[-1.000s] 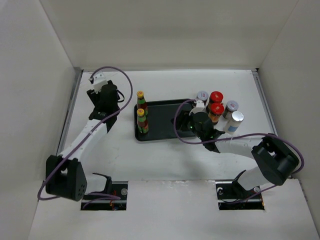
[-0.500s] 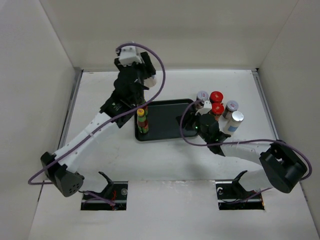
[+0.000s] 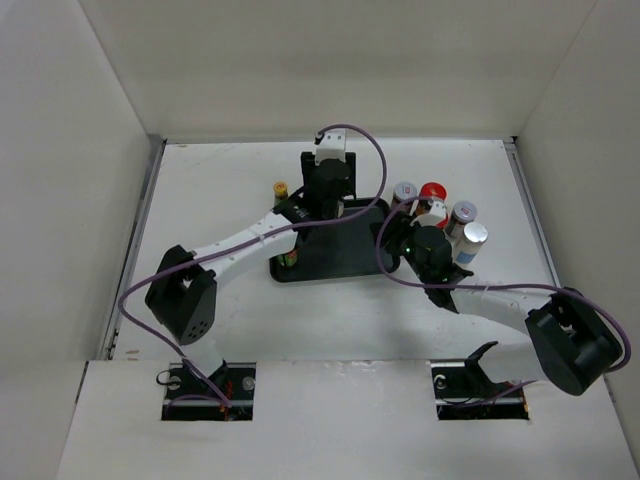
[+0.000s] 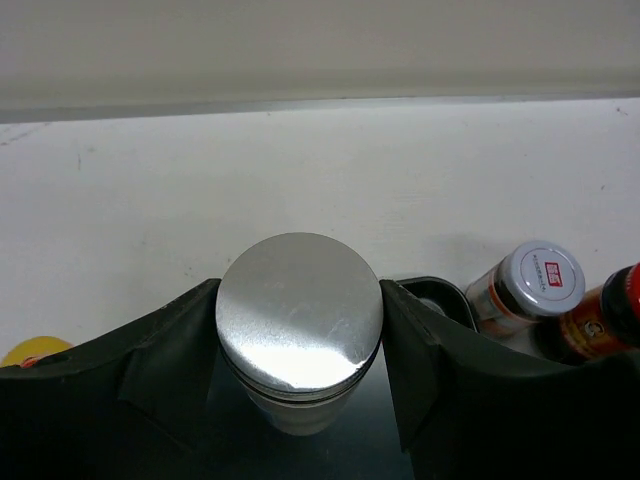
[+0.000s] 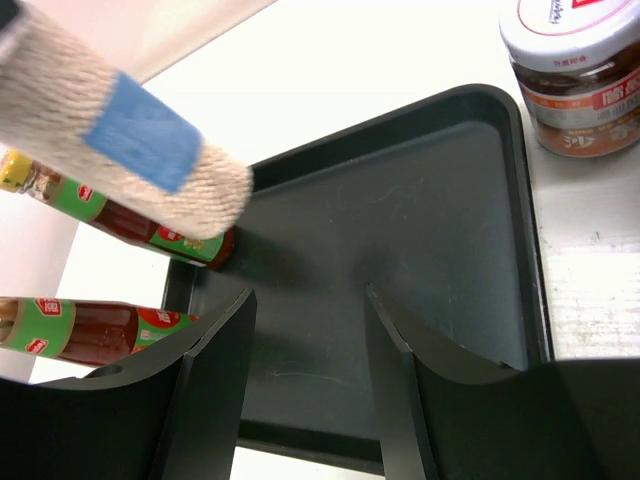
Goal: Organize the condiment bottles
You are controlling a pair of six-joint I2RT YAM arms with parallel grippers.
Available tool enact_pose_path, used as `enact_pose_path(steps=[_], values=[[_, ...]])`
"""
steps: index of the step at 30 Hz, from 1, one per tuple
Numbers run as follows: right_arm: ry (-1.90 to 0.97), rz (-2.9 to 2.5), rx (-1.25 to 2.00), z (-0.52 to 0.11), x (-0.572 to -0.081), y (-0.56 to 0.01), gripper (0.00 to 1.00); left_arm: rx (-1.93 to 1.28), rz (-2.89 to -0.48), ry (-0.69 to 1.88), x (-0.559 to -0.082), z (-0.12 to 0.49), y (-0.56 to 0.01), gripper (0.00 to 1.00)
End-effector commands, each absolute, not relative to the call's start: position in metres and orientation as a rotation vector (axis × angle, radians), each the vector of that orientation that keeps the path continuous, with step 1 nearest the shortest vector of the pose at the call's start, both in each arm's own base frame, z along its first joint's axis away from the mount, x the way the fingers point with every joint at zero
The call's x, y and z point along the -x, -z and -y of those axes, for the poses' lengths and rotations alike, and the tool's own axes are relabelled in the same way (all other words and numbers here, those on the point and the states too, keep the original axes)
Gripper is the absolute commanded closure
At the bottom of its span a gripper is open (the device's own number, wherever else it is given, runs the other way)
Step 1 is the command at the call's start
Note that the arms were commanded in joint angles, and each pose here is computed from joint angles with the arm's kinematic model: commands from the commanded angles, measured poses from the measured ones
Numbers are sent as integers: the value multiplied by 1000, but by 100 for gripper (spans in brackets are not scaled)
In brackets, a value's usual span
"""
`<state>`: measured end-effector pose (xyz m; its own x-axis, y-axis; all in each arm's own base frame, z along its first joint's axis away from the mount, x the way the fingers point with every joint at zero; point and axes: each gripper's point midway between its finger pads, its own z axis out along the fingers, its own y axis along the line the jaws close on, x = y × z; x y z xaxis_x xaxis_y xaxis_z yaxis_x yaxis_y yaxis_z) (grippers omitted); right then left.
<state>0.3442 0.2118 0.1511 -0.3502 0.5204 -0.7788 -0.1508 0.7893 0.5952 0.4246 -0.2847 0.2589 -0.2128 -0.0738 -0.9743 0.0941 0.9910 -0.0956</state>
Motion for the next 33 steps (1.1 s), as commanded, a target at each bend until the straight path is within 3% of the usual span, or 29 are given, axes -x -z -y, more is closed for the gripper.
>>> enact_pose_path(steps=[1,13,33], values=[[-745,-1728,-325,-206,-348,-170,46,88,-1657,298,-434,296,-292,72],[-751,-1729,-330,-206,-349,-170,47,66,-1718,336,-445,316,-234,72],[-768,-1737,-321,-210,-350,-169,47,47,-1723,290,-462,320,-205,66]])
